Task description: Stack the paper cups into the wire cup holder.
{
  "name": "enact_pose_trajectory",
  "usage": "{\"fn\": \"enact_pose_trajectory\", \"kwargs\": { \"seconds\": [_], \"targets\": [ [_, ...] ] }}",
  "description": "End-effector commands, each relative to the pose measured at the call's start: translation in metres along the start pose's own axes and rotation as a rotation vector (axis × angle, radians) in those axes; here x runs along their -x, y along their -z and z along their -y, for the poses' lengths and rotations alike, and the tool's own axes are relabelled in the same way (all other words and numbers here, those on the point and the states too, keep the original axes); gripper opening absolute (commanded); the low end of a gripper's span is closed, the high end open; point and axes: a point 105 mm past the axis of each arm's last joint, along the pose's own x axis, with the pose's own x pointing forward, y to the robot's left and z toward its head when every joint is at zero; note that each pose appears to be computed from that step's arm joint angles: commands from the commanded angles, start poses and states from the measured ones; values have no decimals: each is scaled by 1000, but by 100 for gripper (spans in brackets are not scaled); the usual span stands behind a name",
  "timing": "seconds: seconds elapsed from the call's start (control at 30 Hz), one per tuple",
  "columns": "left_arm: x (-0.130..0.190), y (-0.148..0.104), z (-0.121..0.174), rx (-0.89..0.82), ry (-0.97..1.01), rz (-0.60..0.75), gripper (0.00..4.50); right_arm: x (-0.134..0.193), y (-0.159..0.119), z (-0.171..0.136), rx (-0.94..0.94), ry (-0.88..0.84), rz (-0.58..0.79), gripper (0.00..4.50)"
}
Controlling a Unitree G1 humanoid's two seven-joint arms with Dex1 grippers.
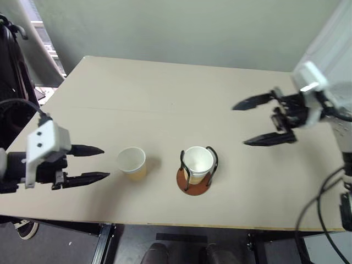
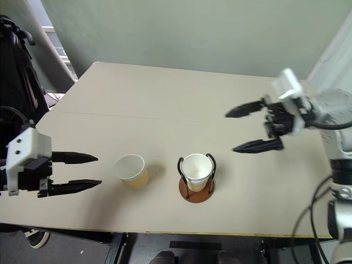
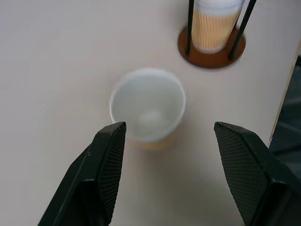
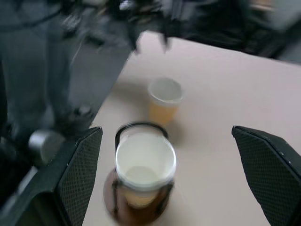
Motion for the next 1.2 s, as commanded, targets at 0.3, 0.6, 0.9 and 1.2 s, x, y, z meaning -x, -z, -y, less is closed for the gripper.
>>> {"fn": "enact_pose_trajectory", "kwargs": {
  "seconds": [0.3,0.6,0.9,1.2],
  "targets": [
    [-38,-3,-3,-116,92,-29,322,22,-56,-46,83,144,193,447],
    [-66,7,-6,-179,126,-93,322,11,-45,-51,56,153,112,447],
    [-76,11,-4,-183,145,-105,225,14,-51,-56,60,142,142,450],
    [-77,9,-4,-182,156,-96,5,15,-53,-60,57,138,148,450]
  ]
}}
